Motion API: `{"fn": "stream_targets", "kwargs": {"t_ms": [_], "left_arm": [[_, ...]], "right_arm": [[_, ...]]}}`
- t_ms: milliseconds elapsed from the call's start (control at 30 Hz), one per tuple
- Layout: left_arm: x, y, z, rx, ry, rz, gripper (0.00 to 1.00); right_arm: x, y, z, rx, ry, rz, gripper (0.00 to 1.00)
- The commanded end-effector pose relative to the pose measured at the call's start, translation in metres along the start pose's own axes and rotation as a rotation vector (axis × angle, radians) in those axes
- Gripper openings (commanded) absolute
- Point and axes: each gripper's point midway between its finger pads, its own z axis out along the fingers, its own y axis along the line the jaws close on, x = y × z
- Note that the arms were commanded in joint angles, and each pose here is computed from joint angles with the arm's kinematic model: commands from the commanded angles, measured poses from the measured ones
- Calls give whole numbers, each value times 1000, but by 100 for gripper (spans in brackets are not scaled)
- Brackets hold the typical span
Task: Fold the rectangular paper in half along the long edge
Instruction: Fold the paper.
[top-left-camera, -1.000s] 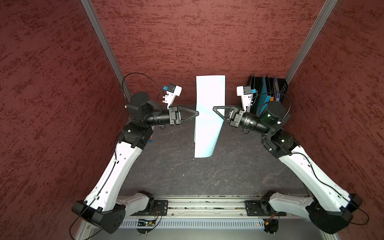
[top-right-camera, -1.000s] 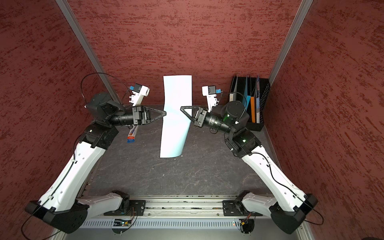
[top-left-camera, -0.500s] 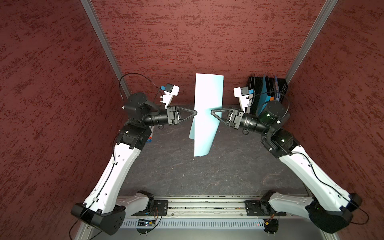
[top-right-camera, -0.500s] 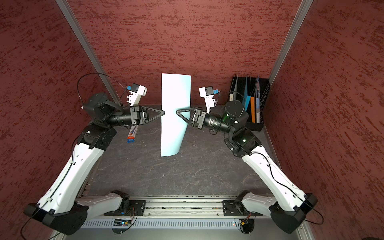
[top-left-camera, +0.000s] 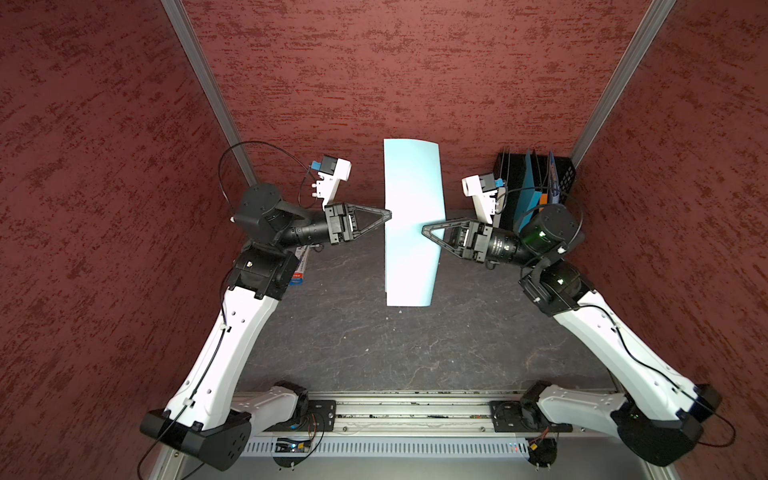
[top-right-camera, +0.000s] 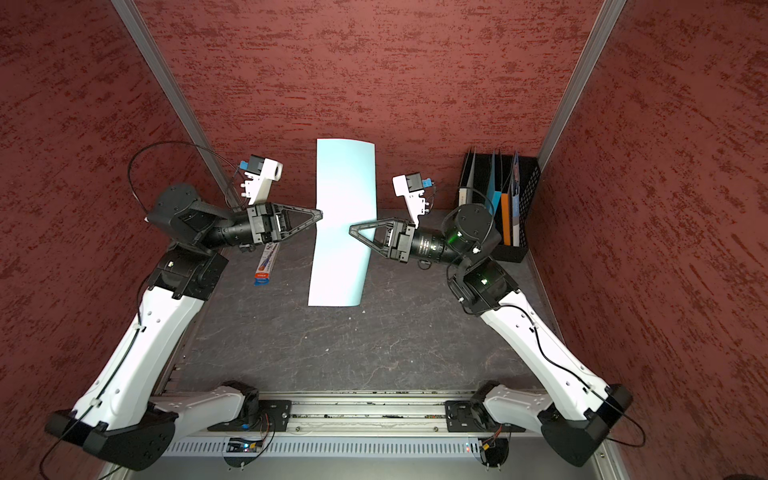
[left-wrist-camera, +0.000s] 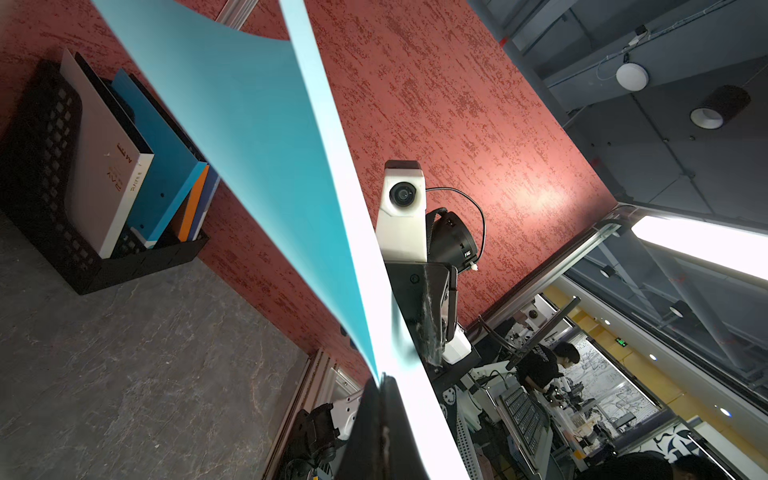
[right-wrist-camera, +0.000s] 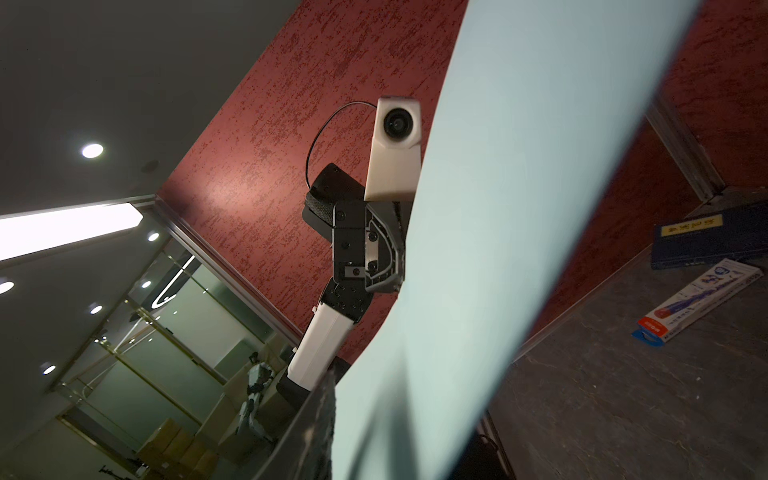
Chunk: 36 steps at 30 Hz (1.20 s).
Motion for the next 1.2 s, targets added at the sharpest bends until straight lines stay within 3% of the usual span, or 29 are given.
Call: {"fn": "stream_targets", "kwargs": {"t_ms": [0, 167, 367, 400, 467, 567, 700, 967, 1167], "left_arm": [[-10, -11, -2, 14, -25, 45, 0], [-10, -10, -4, 9, -30, 44, 0], [-10, -10, -5, 6, -34, 48, 0], [-11, -9, -5, 4, -35, 47, 0], [-12, -9, -5, 4, -41, 48, 0], [-15, -9, -5, 6, -48, 48, 0], [-20, -9, -5, 12, -61, 54, 0], [-26, -10, -2, 29, -68, 52, 0], [-22, -11, -4, 24, -64, 51, 0]], "right_arm": [[-1, 20, -4, -65, -1, -38, 24], [-2, 22, -6, -58, -6, -45, 2], [2, 20, -8, -40, 9, -36, 0], [4, 17, -8, -24, 15, -30, 22], [5, 15, -9, -11, 20, -21, 46], [10, 11, -10, -5, 20, -12, 53], [15, 7, -11, -28, 9, 13, 53], [18, 6, -10, -76, -14, 27, 45], [16, 13, -10, -90, -9, 15, 22]]}}
